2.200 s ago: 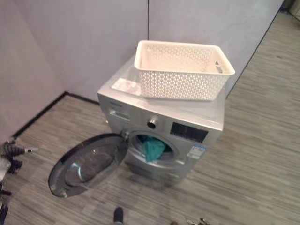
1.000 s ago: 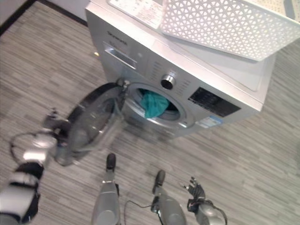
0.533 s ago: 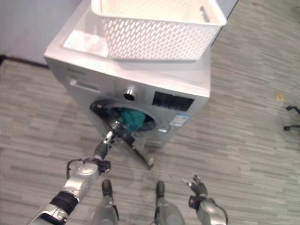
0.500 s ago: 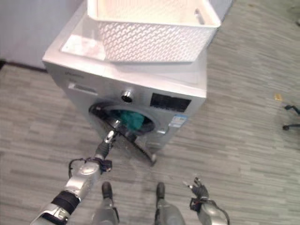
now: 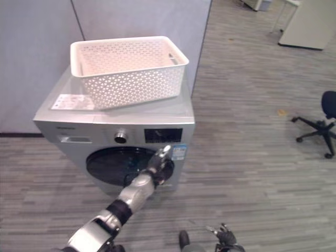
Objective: Grab the laundry basket,head to the washer,open it,put in the laundry and shut it.
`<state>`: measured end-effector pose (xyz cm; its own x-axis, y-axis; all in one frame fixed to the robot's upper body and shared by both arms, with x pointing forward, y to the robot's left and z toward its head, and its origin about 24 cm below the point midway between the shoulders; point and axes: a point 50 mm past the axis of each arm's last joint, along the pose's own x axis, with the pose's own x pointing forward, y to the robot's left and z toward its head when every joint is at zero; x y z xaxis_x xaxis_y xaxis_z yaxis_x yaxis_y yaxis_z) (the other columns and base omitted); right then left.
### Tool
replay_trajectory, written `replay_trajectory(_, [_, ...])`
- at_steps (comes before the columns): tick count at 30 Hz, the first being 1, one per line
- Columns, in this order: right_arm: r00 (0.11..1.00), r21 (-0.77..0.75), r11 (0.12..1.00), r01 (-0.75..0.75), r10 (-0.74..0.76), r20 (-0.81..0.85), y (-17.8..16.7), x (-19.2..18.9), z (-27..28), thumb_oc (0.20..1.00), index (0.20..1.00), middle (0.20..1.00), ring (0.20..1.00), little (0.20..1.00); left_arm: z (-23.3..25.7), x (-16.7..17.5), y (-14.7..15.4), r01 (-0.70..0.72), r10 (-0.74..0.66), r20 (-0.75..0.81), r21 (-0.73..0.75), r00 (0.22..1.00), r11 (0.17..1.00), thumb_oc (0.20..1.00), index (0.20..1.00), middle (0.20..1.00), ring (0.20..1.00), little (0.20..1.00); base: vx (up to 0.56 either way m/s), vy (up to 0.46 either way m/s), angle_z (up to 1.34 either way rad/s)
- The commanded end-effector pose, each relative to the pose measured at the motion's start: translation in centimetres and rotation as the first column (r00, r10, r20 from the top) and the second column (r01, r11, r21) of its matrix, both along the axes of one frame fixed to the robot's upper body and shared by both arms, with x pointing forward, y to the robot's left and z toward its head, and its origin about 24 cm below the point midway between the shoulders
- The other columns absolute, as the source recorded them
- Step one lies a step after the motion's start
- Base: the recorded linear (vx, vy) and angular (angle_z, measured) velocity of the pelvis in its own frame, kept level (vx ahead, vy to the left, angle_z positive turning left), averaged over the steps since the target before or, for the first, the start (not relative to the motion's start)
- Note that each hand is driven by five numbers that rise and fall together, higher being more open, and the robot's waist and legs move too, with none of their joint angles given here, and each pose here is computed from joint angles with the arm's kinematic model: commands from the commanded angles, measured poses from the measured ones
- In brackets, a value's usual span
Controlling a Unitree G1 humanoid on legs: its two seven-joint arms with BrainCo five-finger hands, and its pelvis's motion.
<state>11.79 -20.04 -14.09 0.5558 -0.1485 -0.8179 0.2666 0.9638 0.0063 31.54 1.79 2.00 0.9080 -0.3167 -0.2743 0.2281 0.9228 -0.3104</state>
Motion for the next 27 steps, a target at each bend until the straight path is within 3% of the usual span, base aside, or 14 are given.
replay_trajectory(1, [0.993,-0.041,0.998,0.053,-0.048,0.110,-2.0,1.8,1.4,1.000,1.000,1.000,1.000,1.000,4.9,1.4,0.8,0.019,-0.012,0.271,-0.025,0.962,0.999,1.000,1.000,1.000,1.000,1.000,-0.02,-0.017,-0.32])
replay_trajectory(5, [0.994,-0.032,0.995,0.089,-0.087,0.070,-2.3,0.3,0.6,1.000,1.000,1.000,1.000,1.000,3.1,-1.2,4.2,0.055,-0.046,0.314,-0.017,0.948,0.998,1.000,1.000,1.000,1.000,1.000,0.00,-0.029,-0.24])
replay_trajectory(9, [0.990,-0.042,0.989,0.143,-0.143,0.007,-2.7,-1.4,-0.4,1.000,1.000,1.000,1.000,1.000,-2.5,-5.1,10.6,-0.047,0.041,0.160,0.037,0.986,0.998,1.000,1.000,1.000,1.000,1.000,0.01,-0.039,0.02])
replay_trajectory(11, [0.981,-0.053,0.981,0.188,-0.190,-0.032,-3.4,-2.5,-0.9,1.000,1.000,1.000,1.000,1.000,-6.7,-8.4,15.2,-0.178,0.180,-0.008,0.090,0.984,0.980,1.000,1.000,1.000,1.000,1.000,0.02,-0.039,0.33])
replay_trajectory(13, [0.979,-0.053,0.979,0.199,-0.201,-0.039,-3.6,-2.8,-1.0,1.000,1.000,1.000,1.000,1.000,-7.7,-9.6,16.5,-0.223,0.229,-0.060,0.098,0.972,0.970,1.000,1.000,1.000,1.000,1.000,0.00,-0.016,0.38])
replay_trajectory(15, [0.971,-0.062,0.970,0.234,-0.237,-0.044,-4.4,-3.4,-1.0,1.000,1.000,1.000,1.000,1.000,-11.0,-14.1,20.7,-0.385,0.403,-0.238,0.118,0.884,0.915,1.000,1.000,1.000,1.000,1.000,0.00,-0.016,0.42])
replay_trajectory(17, [0.967,-0.064,0.967,0.248,-0.251,-0.045,-4.6,-3.6,-1.0,1.000,1.000,1.000,1.000,1.000,-11.6,-15.3,21.9,-0.425,0.444,-0.270,0.128,0.854,0.896,1.000,1.000,1.000,1.000,1.000,0.01,0.000,0.34])
replay_trajectory(18, [0.963,-0.072,0.962,0.262,-0.266,-0.050,-5.1,-4.1,-1.0,1.000,1.000,1.000,1.000,1.000,-12.8,-17.4,24.0,-0.500,0.526,-0.331,0.167,0.783,0.850,1.000,1.000,1.000,1.000,1.000,0.01,0.004,0.45])
replay_trajectory(19, [0.963,-0.072,0.962,0.262,-0.266,-0.050,-5.1,-4.1,-1.0,1.000,1.000,1.000,1.000,1.000,-12.8,-17.4,24.0,-0.501,0.526,-0.331,0.167,0.783,0.850,1.000,1.000,1.000,1.000,1.000,0.00,-0.001,0.39])
replay_trajectory(21, [0.960,-0.098,0.959,0.267,-0.274,-0.065,-5.3,-4.7,-1.1,1.000,1.000,1.000,1.000,1.000,-13.9,-19.8,26.1,-0.547,0.618,-0.369,0.288,0.694,0.786,1.000,1.000,1.000,1.000,1.000,-0.02,-0.002,0.14])
replay_trajectory(24, [0.962,-0.132,0.961,0.241,-0.255,-0.099,-5.3,-5.3,-1.3,1.000,1.000,1.000,1.000,1.000,-15.1,-21.4,26.5,-0.545,0.664,-0.422,0.380,0.617,0.747,1.000,1.000,1.000,1.000,1.000,-0.01,-0.006,0.28])
replay_trajectory(27, [0.960,-0.152,0.963,0.223,-0.244,-0.138,-4.8,-6.0,-1.6,1.000,1.000,1.000,1.000,1.000,-15.4,-22.1,26.8,-0.540,0.700,-0.416,0.447,0.580,0.713,1.000,1.000,1.000,1.000,1.000,-0.01,-0.020,0.29])
